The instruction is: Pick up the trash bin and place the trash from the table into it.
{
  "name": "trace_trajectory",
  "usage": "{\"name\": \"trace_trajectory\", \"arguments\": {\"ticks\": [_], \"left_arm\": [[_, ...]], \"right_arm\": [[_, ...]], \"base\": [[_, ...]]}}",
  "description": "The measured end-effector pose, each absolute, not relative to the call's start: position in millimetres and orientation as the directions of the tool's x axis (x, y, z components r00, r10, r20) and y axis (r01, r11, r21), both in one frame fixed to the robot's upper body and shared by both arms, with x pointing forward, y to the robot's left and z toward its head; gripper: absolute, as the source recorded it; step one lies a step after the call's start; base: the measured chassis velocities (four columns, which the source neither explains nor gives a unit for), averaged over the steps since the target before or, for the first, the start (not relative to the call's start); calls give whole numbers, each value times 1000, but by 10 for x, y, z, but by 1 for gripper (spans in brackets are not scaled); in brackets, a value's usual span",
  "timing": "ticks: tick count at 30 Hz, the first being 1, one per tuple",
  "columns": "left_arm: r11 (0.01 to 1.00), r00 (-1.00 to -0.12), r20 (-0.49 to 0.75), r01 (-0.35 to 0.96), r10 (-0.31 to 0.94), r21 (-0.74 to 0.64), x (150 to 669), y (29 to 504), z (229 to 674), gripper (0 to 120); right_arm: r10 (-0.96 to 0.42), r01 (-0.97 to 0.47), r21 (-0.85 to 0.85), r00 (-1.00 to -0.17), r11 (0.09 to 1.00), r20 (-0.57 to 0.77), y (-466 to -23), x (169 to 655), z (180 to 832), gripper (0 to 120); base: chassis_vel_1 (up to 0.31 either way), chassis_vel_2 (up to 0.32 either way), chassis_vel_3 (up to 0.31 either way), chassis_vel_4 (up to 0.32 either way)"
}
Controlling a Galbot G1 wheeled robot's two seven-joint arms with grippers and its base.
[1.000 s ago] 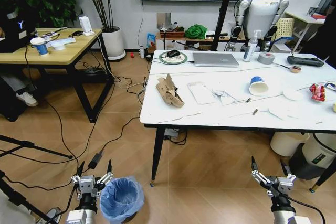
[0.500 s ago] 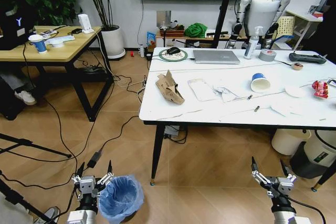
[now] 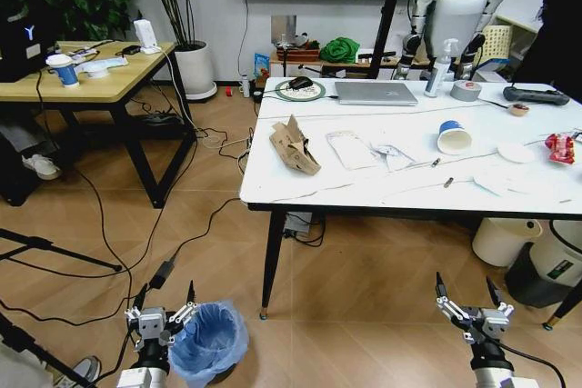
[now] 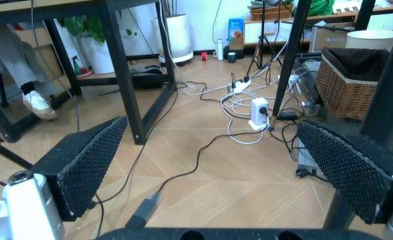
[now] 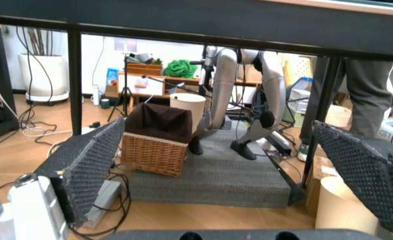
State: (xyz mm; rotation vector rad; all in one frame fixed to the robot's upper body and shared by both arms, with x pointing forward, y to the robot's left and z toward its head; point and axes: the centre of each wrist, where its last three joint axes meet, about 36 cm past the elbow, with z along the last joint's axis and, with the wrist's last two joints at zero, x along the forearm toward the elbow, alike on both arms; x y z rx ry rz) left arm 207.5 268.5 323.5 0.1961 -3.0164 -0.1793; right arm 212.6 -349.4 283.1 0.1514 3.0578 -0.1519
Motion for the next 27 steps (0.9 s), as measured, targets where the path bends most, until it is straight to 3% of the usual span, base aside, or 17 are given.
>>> {"name": "trace_trajectory", "arguments": {"ticks": [27], "left_arm": [[984, -981, 130, -125, -141, 124, 1973, 2694, 3187, 100]], "right_arm": [[84, 92, -96, -993, 991, -84, -3444, 2052, 2725, 100]], "base": [[0, 0, 0, 0]]}}
